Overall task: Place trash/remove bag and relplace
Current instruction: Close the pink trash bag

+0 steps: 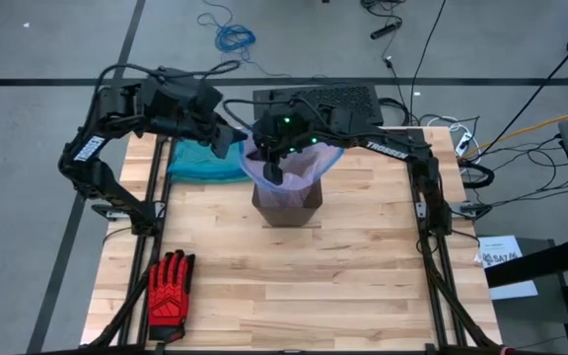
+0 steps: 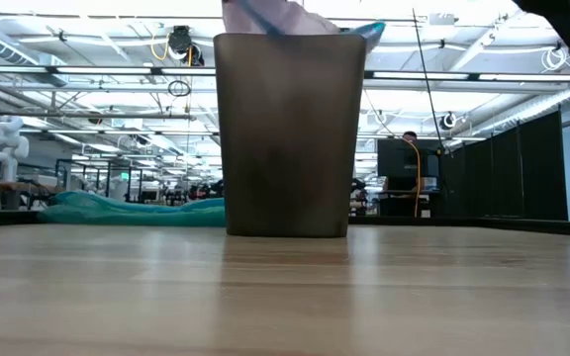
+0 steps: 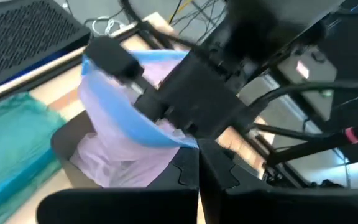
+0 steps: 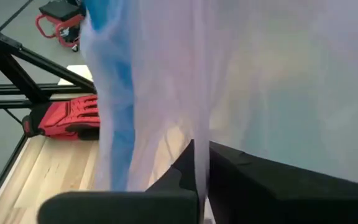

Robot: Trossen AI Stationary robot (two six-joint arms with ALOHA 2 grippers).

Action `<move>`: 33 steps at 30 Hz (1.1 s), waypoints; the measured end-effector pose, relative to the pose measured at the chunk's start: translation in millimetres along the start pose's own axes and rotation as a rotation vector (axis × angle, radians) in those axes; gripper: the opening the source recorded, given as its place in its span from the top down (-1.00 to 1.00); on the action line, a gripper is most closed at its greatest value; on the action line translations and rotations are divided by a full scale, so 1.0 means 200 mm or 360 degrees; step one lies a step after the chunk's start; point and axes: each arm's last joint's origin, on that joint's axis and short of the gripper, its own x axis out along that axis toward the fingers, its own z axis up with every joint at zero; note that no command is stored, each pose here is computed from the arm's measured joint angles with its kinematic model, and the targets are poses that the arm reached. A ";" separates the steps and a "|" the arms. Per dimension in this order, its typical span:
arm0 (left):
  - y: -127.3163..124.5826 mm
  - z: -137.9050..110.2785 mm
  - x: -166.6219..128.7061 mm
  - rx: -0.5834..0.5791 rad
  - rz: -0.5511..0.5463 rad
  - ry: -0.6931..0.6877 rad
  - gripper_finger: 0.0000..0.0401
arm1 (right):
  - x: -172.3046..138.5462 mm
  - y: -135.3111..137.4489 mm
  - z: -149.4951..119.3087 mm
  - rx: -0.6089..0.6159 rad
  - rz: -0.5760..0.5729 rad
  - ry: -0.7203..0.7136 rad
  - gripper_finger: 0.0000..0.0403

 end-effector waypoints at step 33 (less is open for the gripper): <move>0.04 -0.03 -0.07 0.0172 0.0222 0.0018 0.91 | -0.02 -0.09 -0.02 0.0018 -0.0056 0.0044 1.00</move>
